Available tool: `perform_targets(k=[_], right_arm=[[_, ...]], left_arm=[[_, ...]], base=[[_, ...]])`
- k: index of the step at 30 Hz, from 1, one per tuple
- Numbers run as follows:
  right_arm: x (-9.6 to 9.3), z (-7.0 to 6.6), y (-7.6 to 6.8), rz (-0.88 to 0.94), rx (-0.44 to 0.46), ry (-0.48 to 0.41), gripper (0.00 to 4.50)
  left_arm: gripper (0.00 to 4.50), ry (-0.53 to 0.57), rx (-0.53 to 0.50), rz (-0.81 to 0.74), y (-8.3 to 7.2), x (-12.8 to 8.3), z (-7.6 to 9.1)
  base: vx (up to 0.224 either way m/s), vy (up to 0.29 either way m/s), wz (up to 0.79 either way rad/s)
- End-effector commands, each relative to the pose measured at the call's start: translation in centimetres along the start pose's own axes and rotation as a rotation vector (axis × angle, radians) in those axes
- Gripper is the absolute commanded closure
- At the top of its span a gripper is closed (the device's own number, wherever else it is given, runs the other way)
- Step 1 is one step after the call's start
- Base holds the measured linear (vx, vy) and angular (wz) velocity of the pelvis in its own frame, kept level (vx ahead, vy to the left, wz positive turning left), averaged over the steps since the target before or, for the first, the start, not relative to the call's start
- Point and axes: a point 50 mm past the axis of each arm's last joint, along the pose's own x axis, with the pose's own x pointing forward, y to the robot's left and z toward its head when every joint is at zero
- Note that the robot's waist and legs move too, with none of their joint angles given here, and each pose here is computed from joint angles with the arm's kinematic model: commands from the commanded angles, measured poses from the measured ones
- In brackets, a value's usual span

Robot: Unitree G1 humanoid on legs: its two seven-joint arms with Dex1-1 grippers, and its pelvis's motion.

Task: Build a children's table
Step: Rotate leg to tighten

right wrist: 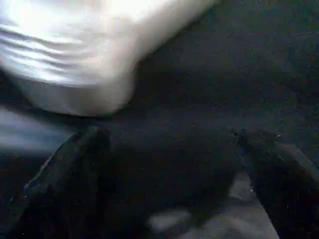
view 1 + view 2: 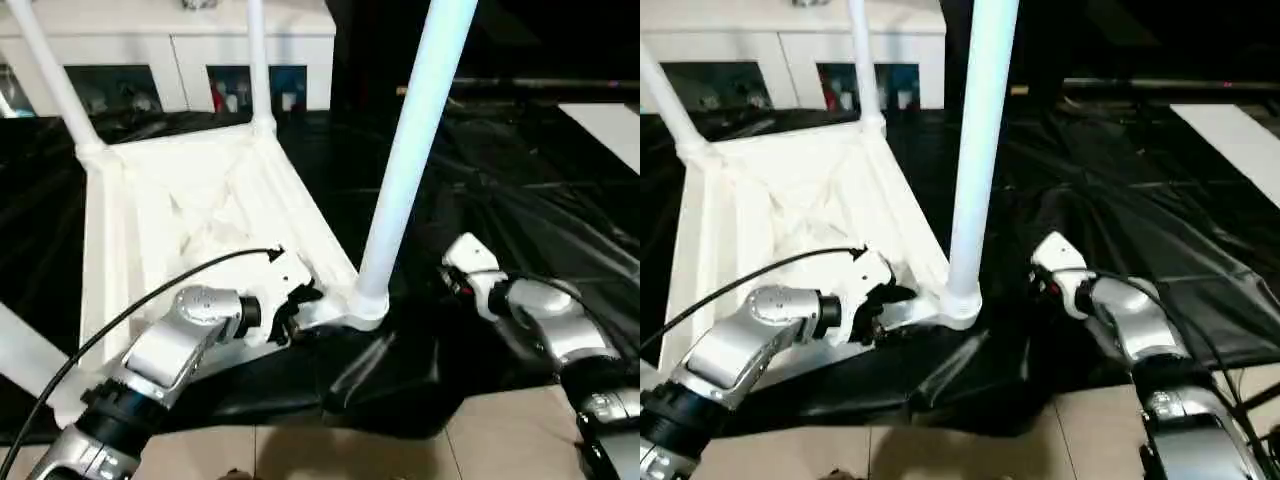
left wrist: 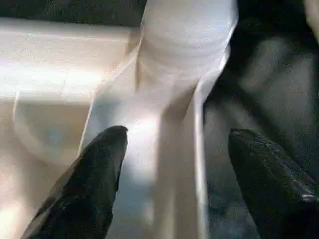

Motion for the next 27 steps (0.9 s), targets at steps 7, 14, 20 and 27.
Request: perform_targets(k=[7, 14, 20, 27], right_arm=[[-1.0, 2.5, 2.3, 0.242, -0.01, -0.079, 0.0], [-1.4, 2.9, 3.0, 0.26, 0.006, -0.078, 0.0], [-1.1, 3.4, 3.2, 0.239, 0.015, -0.089, 0.0], [-0.9, 3.5, 3.2, 0.228, 0.017, -0.089, 0.0]], left_arm=[[1.63, 0.071, -0.008, 0.026, 0.1, -0.7, -0.6], [2.47, 0.081, -0.03, 0.013, 0.0, -0.6, -0.9], [2.86, 0.099, -0.06, -0.009, 0.1, -0.4, -1.6], [3.41, 0.118, -0.066, -0.013, 0.2, -0.2, -1.9]], base=[[0.0, 0.0, 0.0], [0.0, 0.0, 0.0], [0.0, 0.0, 0.0], [0.0, 0.0, 0.0]])
